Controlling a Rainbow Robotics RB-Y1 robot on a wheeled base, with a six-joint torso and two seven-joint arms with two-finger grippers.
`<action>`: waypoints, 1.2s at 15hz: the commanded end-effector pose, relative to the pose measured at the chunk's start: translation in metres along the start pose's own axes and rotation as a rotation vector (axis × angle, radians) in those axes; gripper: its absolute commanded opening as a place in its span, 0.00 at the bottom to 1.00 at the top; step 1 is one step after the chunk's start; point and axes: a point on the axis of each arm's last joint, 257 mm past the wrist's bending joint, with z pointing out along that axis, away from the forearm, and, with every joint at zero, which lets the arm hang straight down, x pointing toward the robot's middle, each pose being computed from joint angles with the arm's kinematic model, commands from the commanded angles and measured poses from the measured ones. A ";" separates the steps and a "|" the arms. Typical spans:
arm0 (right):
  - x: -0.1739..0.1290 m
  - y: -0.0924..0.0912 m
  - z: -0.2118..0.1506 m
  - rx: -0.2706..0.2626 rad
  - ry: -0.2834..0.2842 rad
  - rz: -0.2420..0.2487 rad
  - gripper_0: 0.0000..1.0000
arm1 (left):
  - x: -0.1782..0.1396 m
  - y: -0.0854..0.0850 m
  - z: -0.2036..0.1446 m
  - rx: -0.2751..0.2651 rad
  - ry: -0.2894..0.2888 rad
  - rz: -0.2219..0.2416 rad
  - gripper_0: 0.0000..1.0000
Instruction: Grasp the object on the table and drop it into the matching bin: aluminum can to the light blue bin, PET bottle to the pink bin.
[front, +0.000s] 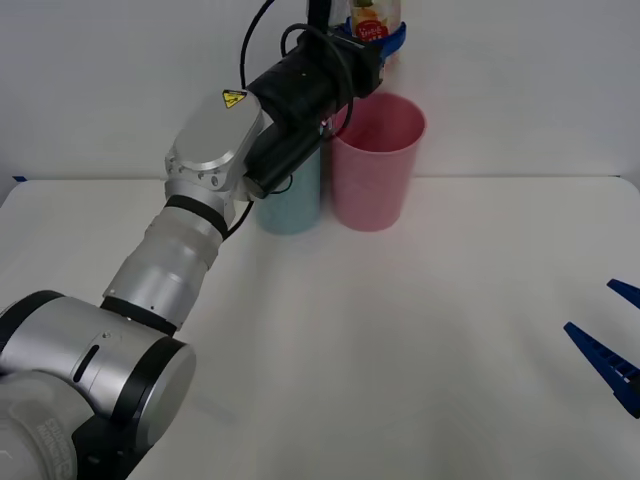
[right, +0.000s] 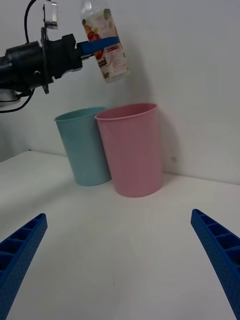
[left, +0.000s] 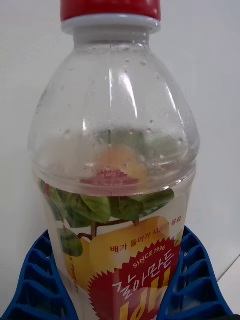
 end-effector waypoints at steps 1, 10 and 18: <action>0.000 0.000 0.000 0.000 0.000 0.000 1.00 | 0.007 -0.012 0.005 -0.012 0.013 0.007 0.00; 0.000 0.000 0.000 0.000 0.000 0.000 1.00 | 0.010 -0.020 0.007 -0.015 0.017 0.002 1.00; 0.000 0.000 0.000 0.000 0.000 0.000 1.00 | 0.006 -0.002 -0.018 -0.011 -0.019 -0.032 1.00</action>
